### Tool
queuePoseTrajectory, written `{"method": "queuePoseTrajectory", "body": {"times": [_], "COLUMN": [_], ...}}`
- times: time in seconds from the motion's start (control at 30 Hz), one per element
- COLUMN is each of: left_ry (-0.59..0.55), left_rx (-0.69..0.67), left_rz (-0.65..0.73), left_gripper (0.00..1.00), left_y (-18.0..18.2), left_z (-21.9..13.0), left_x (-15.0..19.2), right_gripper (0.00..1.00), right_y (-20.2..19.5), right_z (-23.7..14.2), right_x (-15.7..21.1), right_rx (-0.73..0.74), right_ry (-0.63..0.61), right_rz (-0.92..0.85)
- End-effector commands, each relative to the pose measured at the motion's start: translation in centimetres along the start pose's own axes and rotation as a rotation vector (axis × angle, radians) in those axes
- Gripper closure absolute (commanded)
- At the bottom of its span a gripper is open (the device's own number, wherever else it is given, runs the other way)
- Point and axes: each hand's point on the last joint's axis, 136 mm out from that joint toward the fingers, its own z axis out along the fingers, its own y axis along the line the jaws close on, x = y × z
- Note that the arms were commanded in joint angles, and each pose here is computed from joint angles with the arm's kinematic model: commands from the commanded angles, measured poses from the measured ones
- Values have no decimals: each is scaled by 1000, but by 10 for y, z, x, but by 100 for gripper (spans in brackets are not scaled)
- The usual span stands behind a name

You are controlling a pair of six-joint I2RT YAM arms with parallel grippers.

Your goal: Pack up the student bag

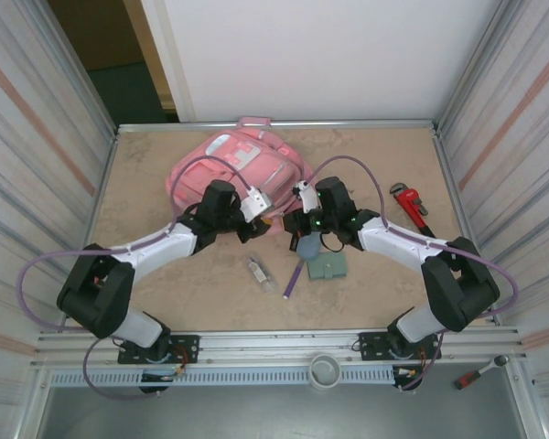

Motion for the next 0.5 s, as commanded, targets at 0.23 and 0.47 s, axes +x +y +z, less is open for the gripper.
{"method": "queuePoseTrajectory", "body": {"times": [0.23,0.47], "left_ry": [16,-50], "left_rx": [-10,-26], "left_rz": [19,34], "left_gripper": [100,100], "left_y": [11,16], "left_z": [-25,-52], "left_x": [13,16], "right_gripper": [100,100], "right_y": [-25,-76], "right_z": [-35,-63], "right_x": [-26,-27], "right_rx": [167,398], "right_ry": [-18,15], "right_rz": [-8,97]}}
